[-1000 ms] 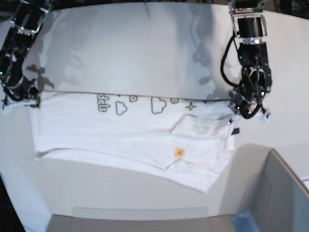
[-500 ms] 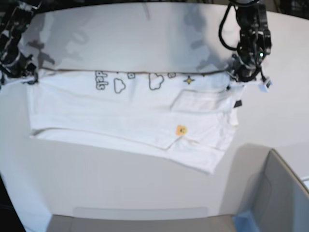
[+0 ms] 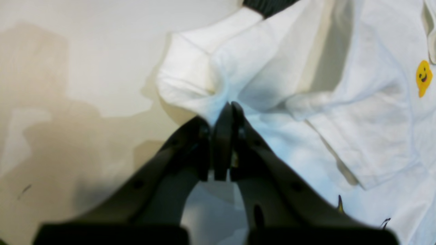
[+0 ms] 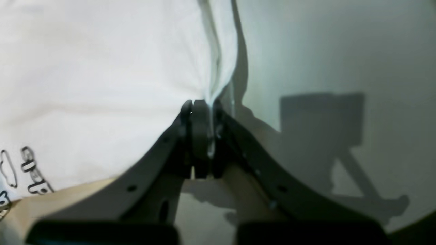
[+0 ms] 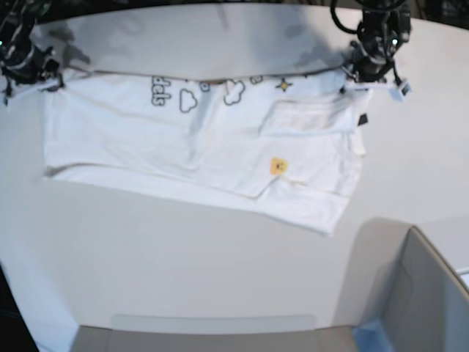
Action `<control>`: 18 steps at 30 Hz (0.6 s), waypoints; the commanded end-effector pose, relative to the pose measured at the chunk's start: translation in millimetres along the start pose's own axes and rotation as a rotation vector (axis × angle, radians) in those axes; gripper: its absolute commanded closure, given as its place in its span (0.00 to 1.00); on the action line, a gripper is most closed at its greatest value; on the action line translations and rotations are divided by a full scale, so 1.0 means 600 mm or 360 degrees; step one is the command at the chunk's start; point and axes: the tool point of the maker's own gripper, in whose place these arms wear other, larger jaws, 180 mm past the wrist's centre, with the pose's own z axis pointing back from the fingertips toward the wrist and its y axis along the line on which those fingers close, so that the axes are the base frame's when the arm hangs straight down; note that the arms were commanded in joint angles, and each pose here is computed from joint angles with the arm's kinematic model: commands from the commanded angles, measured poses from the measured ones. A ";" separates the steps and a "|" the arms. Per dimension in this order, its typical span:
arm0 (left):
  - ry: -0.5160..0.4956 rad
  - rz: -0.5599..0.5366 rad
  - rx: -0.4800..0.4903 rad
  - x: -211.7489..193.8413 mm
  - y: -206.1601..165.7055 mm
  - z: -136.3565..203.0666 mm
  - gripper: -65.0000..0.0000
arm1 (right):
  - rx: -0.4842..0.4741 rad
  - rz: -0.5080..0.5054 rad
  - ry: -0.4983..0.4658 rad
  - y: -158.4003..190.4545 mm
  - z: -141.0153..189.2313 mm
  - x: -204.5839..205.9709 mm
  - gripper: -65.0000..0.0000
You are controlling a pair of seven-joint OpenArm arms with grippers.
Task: Layout the t-shirt on the table in an organized manner, then fold the t-shirt properly
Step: 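Drag the folded shirt with both grippers toward the arms' bases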
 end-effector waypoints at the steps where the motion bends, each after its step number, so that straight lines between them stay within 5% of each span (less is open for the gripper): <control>1: -0.0028 -0.0019 0.0000 0.004 0.003 0.008 1.00 | -0.0004 0.0029 -0.0048 -0.001 0.010 0.018 1.00; 11: -0.0087 0.0095 0.0043 0.023 0.022 0.018 0.95 | -0.0007 0.0041 -0.0056 -0.002 0.011 0.021 1.00; 15: -0.0002 0.0270 0.0151 0.015 0.042 0.028 0.78 | -0.0007 0.0042 -0.0058 -0.002 0.011 0.023 0.81; 18: 0.0009 0.0359 0.0172 0.019 0.034 0.025 0.75 | -0.0016 0.0058 -0.0064 -0.005 0.014 0.029 0.70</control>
